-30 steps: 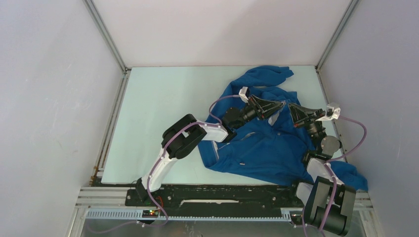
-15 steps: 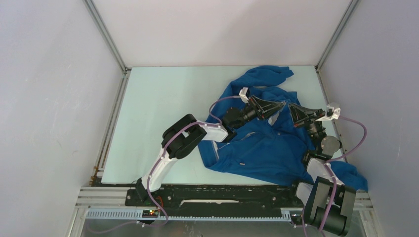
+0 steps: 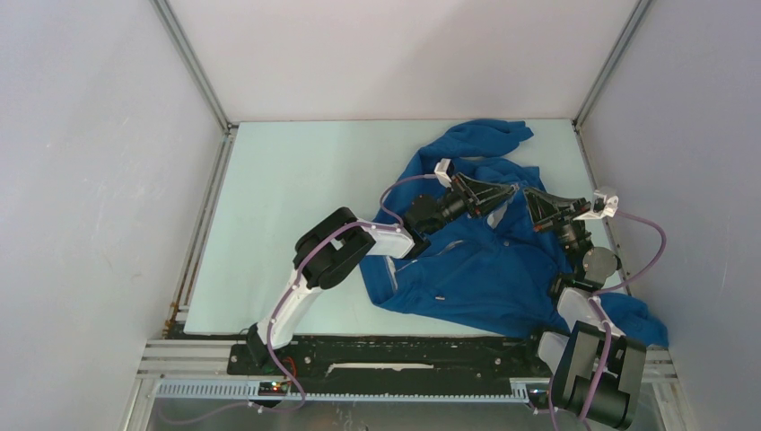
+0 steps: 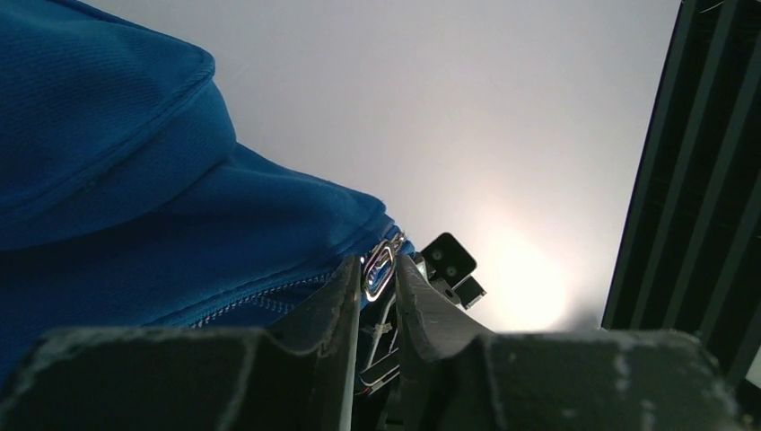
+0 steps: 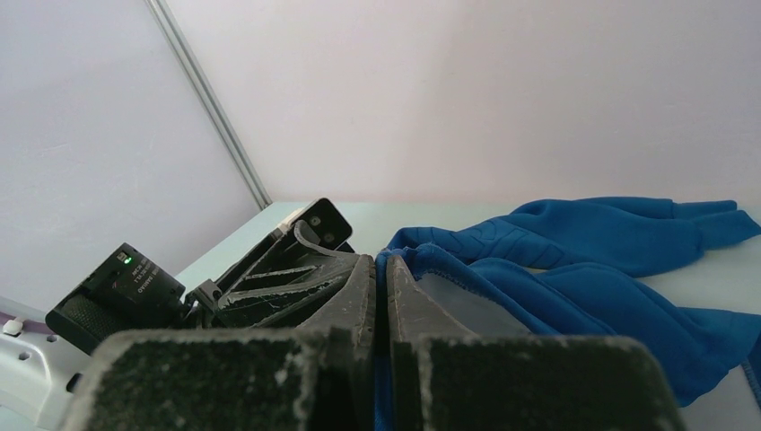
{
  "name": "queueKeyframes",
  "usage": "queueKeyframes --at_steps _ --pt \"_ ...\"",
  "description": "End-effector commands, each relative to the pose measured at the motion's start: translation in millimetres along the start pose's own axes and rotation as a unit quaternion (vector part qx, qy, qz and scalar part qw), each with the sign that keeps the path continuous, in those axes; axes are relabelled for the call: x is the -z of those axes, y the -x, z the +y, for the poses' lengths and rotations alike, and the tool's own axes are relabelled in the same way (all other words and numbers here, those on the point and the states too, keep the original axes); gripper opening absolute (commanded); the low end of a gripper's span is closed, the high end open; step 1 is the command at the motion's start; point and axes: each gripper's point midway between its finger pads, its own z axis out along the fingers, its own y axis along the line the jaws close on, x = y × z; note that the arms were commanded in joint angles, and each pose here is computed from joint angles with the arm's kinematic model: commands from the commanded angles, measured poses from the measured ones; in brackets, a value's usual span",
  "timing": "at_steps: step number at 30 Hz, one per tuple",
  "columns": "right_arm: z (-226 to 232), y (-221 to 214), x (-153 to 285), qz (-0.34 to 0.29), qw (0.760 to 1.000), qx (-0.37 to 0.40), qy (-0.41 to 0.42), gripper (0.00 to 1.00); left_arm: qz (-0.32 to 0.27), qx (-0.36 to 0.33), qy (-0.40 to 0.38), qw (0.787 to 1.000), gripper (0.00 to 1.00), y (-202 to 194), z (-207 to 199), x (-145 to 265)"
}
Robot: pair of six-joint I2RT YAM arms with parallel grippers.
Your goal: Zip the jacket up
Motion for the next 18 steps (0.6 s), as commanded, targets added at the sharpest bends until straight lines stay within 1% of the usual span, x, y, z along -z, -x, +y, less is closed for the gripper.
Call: queueKeyframes --at_steps 1,8,18 --pt "13.8 20.9 -3.4 -0.03 0.998 0.037 0.028 0.0 0.006 0.003 -0.069 0.998 0.24 -3.3 -51.4 -8.5" --pt "14.6 21.7 -3.8 -0.03 0.998 0.037 0.03 0.0 0.005 0.016 -0.081 0.997 0.21 -2.7 -56.1 -9.9" --pt "15.9 23.4 -4.2 -0.032 0.998 0.038 0.032 0.0 0.011 0.018 -0.063 0.998 0.2 -3.9 -47.0 -13.5"
